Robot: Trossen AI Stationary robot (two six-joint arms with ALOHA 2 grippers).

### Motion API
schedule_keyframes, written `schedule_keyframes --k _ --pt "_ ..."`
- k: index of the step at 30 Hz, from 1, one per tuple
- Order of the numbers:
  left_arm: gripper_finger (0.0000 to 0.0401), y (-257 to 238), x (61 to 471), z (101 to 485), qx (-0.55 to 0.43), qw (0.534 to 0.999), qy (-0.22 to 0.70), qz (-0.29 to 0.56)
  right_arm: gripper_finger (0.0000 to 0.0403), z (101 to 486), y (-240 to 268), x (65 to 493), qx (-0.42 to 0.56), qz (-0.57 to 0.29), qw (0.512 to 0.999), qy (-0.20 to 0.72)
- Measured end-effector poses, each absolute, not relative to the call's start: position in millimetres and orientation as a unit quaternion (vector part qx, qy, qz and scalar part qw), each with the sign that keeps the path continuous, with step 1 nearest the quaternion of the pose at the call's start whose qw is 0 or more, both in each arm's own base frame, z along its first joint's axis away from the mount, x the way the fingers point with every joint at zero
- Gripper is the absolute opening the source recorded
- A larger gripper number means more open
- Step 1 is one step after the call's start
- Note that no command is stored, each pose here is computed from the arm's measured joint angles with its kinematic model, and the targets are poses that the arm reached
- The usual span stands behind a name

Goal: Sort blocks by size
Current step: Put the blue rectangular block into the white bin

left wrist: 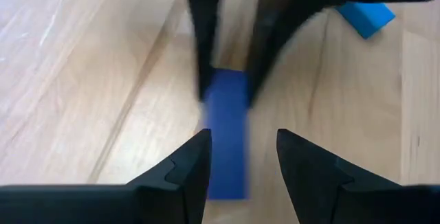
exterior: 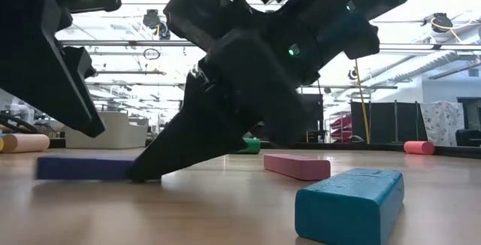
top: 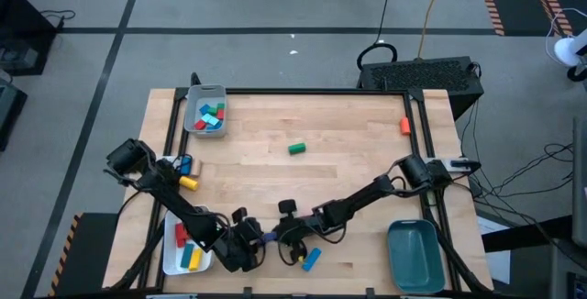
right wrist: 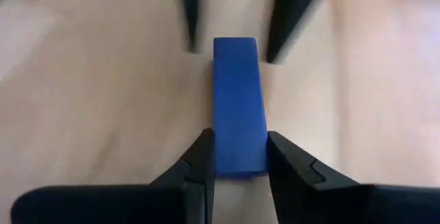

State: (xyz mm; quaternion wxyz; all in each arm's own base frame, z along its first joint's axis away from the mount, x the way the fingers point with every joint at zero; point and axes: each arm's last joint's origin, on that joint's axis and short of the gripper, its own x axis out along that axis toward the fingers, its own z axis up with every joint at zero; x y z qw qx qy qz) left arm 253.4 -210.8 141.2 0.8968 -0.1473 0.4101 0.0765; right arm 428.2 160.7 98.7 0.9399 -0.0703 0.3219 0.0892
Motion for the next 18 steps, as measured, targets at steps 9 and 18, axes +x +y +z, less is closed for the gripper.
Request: schedule_keyframes --k 9,18 --pt "0.0167 -210 252 140 -0.124 0.899 0.411 0.081 0.0083 108 166 429 -0.093 0.063 0.947 0.3" --pt "0.0167 -207 250 139 -0.104 0.901 0.408 0.102 0.0084 109 175 426 -0.128 0.049 0.948 0.288"
